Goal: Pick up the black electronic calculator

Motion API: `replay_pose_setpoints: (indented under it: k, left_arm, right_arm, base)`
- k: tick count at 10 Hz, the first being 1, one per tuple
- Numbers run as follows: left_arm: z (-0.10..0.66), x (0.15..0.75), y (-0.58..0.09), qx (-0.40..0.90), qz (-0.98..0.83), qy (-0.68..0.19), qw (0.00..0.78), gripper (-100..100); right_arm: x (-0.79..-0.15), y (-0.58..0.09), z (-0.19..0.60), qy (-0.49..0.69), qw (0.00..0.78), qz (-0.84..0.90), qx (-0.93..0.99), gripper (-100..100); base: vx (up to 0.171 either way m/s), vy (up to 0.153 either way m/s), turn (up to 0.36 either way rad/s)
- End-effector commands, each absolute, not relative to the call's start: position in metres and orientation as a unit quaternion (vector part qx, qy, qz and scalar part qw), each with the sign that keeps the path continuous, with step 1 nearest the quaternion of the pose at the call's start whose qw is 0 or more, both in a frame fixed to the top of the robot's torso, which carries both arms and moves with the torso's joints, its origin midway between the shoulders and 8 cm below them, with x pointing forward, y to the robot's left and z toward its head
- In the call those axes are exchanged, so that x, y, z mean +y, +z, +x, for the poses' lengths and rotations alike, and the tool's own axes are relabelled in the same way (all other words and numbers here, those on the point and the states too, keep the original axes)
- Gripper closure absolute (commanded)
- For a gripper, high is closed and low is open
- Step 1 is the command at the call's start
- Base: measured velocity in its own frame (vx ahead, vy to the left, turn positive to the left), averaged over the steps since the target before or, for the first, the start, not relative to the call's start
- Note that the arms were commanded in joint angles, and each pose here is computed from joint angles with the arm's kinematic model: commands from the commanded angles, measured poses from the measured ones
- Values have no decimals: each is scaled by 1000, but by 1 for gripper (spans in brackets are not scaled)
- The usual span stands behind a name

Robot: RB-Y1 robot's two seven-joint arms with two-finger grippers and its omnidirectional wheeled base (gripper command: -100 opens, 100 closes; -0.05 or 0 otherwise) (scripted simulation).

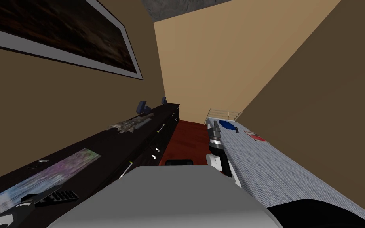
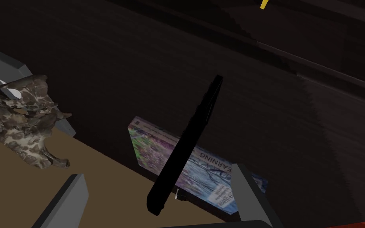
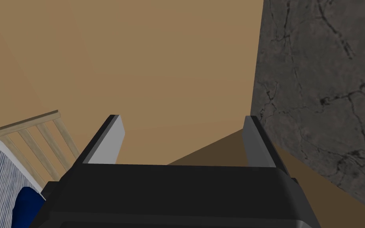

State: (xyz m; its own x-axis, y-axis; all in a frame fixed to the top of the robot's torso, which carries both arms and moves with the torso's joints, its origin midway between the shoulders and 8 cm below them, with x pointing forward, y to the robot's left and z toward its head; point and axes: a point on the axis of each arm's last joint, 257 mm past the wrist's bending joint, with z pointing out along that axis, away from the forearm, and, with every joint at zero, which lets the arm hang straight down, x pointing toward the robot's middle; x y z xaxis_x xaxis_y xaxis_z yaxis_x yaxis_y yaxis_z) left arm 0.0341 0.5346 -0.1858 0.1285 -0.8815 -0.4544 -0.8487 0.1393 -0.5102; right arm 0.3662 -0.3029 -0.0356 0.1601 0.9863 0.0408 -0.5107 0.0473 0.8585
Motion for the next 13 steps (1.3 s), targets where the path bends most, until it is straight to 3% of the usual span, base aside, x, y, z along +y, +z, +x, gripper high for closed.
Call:
replay_pose_setpoints:
  k: [1, 13]
  left_arm:
    - [22, 536, -186, 678, -651, -2, 341, -100]
    - [-49, 520, -185, 733, -651, 73, 183, -100]
  right_arm:
    - [-303, -36, 366, 571, 655, 388, 307, 0]
    - [-303, -36, 366, 571, 655, 388, 307, 0]
  base:
    - [84, 101, -131]
    - [50, 73, -64]
